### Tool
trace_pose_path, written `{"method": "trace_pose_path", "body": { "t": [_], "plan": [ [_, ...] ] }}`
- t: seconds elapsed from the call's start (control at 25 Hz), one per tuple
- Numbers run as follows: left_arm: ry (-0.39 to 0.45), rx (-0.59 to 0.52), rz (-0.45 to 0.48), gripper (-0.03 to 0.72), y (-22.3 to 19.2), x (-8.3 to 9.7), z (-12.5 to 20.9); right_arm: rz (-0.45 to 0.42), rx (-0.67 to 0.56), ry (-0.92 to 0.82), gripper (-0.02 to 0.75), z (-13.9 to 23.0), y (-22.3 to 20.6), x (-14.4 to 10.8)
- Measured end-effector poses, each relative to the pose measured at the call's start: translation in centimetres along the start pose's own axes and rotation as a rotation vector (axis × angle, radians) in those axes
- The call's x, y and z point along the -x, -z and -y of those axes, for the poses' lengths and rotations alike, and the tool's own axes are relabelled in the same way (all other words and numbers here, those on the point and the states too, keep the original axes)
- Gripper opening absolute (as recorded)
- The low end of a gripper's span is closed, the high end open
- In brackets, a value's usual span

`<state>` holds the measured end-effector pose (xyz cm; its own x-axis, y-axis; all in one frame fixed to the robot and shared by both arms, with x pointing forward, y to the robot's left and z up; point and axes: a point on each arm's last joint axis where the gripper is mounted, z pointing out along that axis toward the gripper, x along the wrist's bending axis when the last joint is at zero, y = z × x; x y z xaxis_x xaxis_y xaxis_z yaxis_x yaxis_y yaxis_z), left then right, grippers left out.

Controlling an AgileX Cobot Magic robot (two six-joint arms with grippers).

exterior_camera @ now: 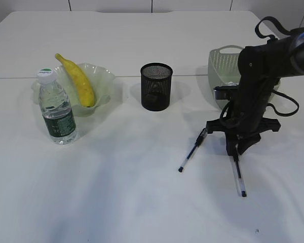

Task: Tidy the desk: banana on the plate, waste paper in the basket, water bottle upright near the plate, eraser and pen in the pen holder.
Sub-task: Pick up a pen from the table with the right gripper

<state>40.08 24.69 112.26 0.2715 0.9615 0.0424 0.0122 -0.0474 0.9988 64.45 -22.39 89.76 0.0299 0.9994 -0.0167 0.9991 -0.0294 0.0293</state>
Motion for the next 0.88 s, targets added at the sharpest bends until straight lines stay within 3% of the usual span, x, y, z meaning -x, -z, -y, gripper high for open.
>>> {"method": "trace_pose_path", "body": {
  "t": [0.32,0.88],
  "plan": [
    [0.0,-0.001,0.001,0.475,0.0,0.01,0.01,-0.026,-0.009,-0.024,0.111,0.07,0.01,-0.24],
    [0.0,-0.001,0.001,0.475,0.0,0.01,0.01,-0.03,-0.014,-0.029,0.105,0.11,0.02,-0.27]
  ]
}}
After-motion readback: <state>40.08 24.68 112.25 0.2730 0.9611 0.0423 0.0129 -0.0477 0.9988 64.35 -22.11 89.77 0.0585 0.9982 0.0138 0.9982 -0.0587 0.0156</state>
